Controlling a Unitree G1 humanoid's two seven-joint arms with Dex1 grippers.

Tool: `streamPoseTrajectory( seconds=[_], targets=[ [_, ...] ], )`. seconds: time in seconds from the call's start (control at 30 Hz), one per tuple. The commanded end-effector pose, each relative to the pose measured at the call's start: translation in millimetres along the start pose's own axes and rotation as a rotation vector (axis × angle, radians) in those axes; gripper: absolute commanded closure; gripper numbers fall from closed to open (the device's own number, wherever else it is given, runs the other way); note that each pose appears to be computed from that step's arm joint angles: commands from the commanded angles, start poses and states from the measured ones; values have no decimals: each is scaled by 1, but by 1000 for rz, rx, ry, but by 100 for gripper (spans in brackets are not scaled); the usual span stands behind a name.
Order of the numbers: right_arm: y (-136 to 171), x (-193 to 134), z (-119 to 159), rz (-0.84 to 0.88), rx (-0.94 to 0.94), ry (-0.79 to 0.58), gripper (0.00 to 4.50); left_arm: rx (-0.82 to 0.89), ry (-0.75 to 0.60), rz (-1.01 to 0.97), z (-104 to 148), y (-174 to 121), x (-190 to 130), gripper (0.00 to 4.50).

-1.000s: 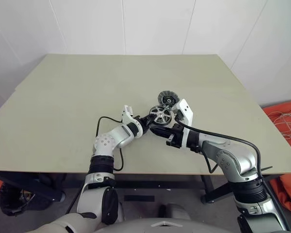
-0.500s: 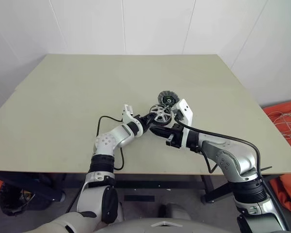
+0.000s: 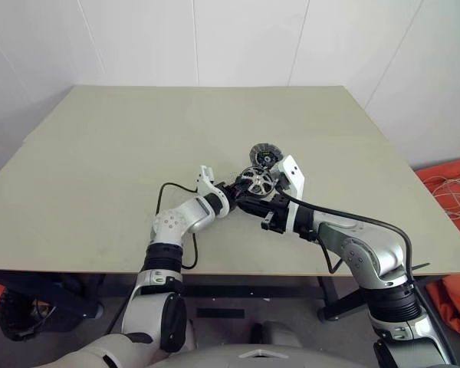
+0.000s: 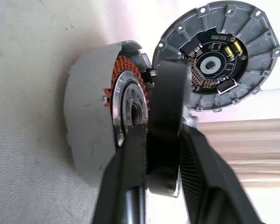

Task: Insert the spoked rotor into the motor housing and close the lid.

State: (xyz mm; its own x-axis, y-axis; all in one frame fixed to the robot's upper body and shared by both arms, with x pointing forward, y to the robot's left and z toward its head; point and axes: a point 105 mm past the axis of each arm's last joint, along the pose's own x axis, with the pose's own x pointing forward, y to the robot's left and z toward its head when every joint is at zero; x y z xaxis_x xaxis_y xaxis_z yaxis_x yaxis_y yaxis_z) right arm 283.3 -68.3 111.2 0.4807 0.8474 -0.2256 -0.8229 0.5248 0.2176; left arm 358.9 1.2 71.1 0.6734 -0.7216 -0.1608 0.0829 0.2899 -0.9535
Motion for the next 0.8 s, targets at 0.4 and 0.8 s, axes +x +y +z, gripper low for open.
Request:
streamPoseTrajectory(
  seconds=[0.4, 0.8],
  targets=[
    [7, -1, 13, 29, -32, -40, 450, 94, -89, -246, 20, -87, 8, 53],
    [5, 1, 13, 35, -32, -37, 450, 104, -204, -226, 41, -78, -12, 53]
  ],
)
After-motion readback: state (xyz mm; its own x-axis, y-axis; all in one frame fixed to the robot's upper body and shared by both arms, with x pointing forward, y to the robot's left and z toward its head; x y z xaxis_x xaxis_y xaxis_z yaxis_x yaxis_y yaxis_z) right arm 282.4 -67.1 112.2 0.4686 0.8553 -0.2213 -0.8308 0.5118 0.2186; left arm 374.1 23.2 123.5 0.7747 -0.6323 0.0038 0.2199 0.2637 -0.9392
